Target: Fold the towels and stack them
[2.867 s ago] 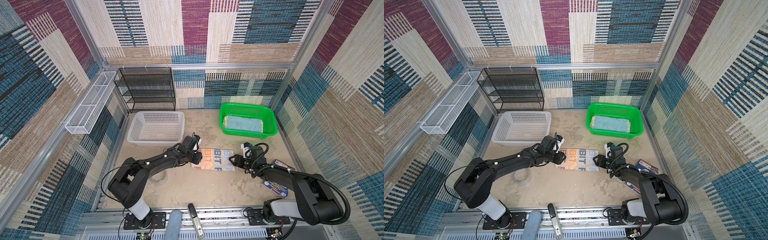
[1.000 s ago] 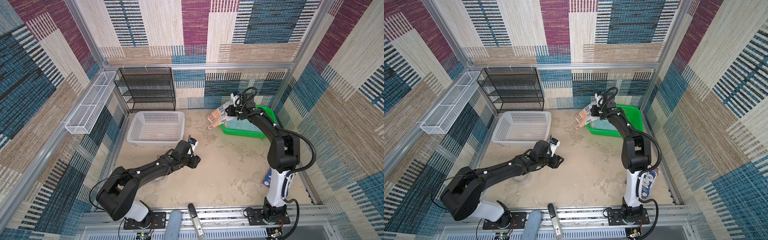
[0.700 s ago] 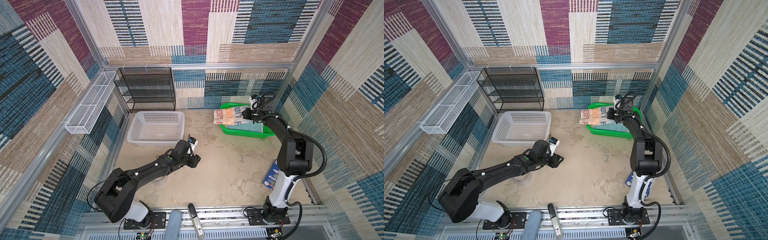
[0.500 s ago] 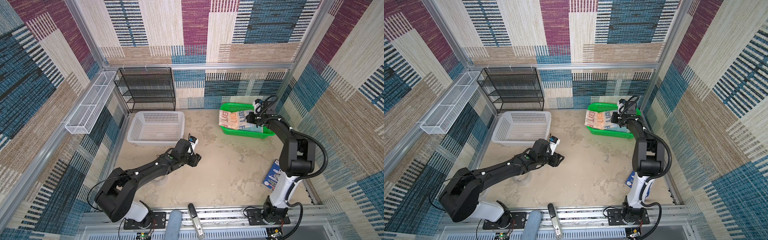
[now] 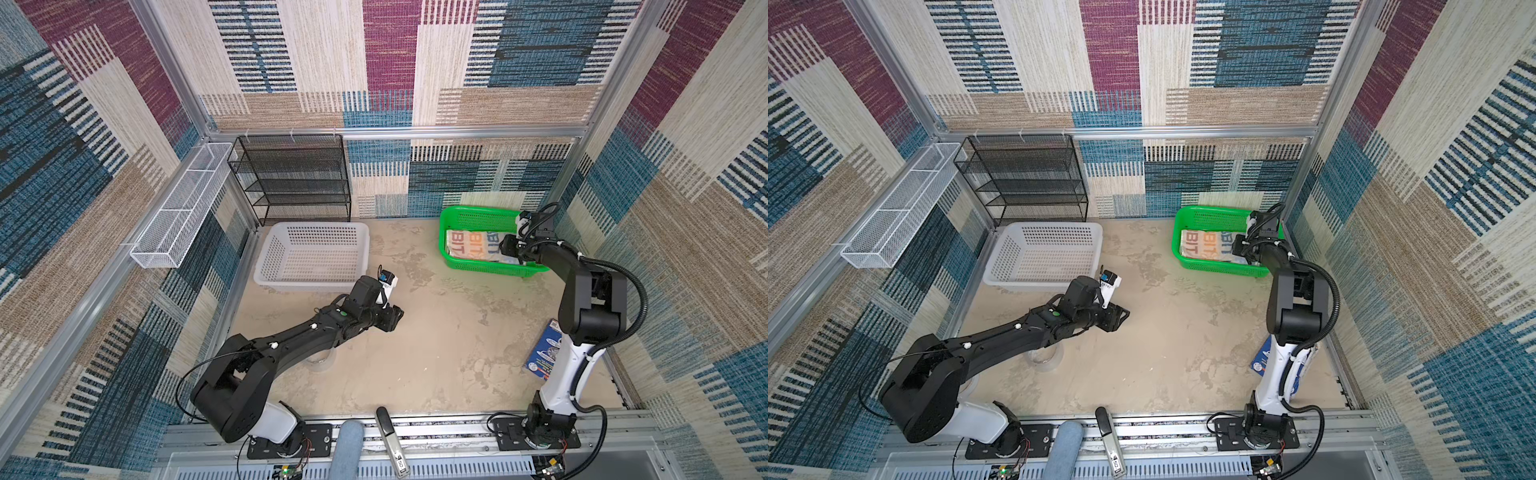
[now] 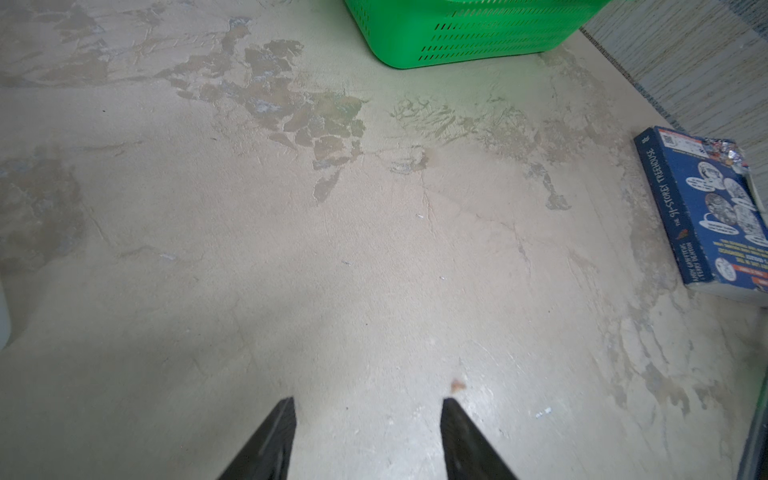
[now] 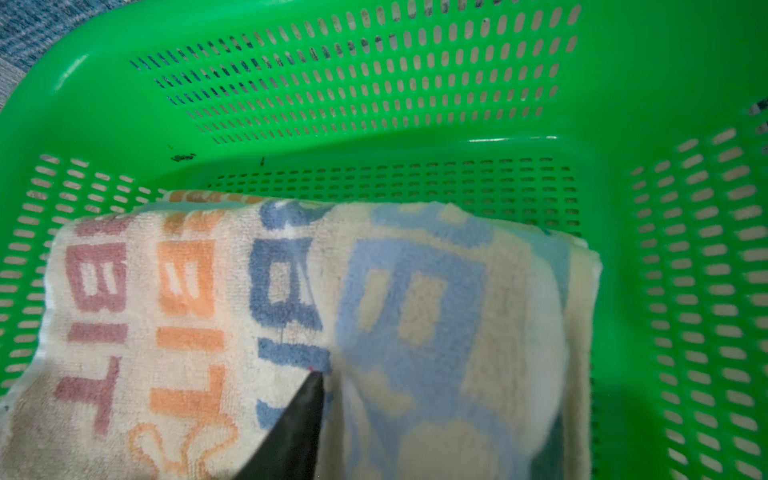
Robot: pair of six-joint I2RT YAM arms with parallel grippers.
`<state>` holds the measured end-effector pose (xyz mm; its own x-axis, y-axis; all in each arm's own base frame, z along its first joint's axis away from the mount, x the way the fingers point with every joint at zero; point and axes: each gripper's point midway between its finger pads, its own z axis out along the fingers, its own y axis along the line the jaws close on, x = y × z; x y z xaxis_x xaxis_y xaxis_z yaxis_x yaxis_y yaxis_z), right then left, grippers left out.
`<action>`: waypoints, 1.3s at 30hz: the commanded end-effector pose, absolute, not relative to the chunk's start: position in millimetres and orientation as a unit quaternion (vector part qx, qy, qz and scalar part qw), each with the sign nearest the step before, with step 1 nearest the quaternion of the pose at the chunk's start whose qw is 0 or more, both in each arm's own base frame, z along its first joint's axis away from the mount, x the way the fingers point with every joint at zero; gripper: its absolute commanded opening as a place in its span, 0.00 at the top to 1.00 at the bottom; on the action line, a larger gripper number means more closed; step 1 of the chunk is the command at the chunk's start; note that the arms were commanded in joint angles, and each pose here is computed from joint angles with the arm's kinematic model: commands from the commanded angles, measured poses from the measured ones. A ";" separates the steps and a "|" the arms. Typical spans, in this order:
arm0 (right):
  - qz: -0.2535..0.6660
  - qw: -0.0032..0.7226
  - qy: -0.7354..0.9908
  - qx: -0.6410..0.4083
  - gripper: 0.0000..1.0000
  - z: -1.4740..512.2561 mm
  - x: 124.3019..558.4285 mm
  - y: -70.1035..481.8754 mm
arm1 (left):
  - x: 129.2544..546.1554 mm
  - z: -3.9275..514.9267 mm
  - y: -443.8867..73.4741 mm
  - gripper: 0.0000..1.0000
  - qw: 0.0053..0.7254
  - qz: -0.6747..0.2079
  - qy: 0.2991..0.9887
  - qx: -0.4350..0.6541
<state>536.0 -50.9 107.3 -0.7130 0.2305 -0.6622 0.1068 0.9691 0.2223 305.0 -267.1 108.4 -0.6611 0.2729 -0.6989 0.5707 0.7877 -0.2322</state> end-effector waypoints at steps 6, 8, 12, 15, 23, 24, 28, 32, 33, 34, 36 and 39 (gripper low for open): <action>0.023 0.419 0.902 0.104 0.00 148.5 538.1 -72.6 | 311.3 114.6 -245.7 0.40 0.368 -0.177 0.887 0.215; 0.021 0.431 0.896 0.106 0.00 157.5 531.2 -72.7 | 312.4 115.8 -235.7 0.39 0.375 -0.156 0.891 0.203; 0.049 0.461 0.881 0.089 0.00 176.7 512.4 -57.4 | 315.7 121.1 -210.4 0.38 0.390 -0.101 0.898 0.176; 0.079 0.483 0.869 0.072 0.00 185.0 489.2 -40.3 | 316.8 129.3 -183.5 0.35 0.409 -0.049 0.899 0.146; 0.158 0.526 0.835 -0.017 0.00 199.6 421.4 39.5 | 310.3 131.9 -105.5 0.30 0.430 0.051 0.901 0.024; 0.163 0.534 0.829 -0.033 0.00 198.7 413.3 50.9 | 309.8 132.9 -95.2 0.29 0.436 0.066 0.898 0.009; 0.160 0.575 0.801 -0.055 0.00 184.7 390.4 62.1 | 315.9 144.7 -61.4 0.28 0.471 0.111 0.874 -0.039; 0.077 0.597 0.798 -0.026 0.00 156.9 383.5 33.7 | 328.3 164.1 -46.2 0.28 0.504 0.144 0.850 -0.044; 0.063 0.605 0.793 -0.030 0.00 152.5 381.9 30.9 | 331.2 166.9 -43.5 0.28 0.511 0.153 0.845 -0.039; 0.056 0.611 0.789 -0.033 0.00 146.5 379.3 29.1 | 333.6 167.2 -39.3 0.28 0.516 0.162 0.840 -0.037; 0.062 0.624 0.778 -0.047 0.00 141.2 377.5 33.8 | 339.3 164.4 -30.0 0.27 0.528 0.181 0.829 -0.032; 0.069 0.623 0.778 -0.052 0.00 137.8 387.0 37.0 | 347.2 165.7 -12.5 0.27 0.535 0.219 0.815 -0.036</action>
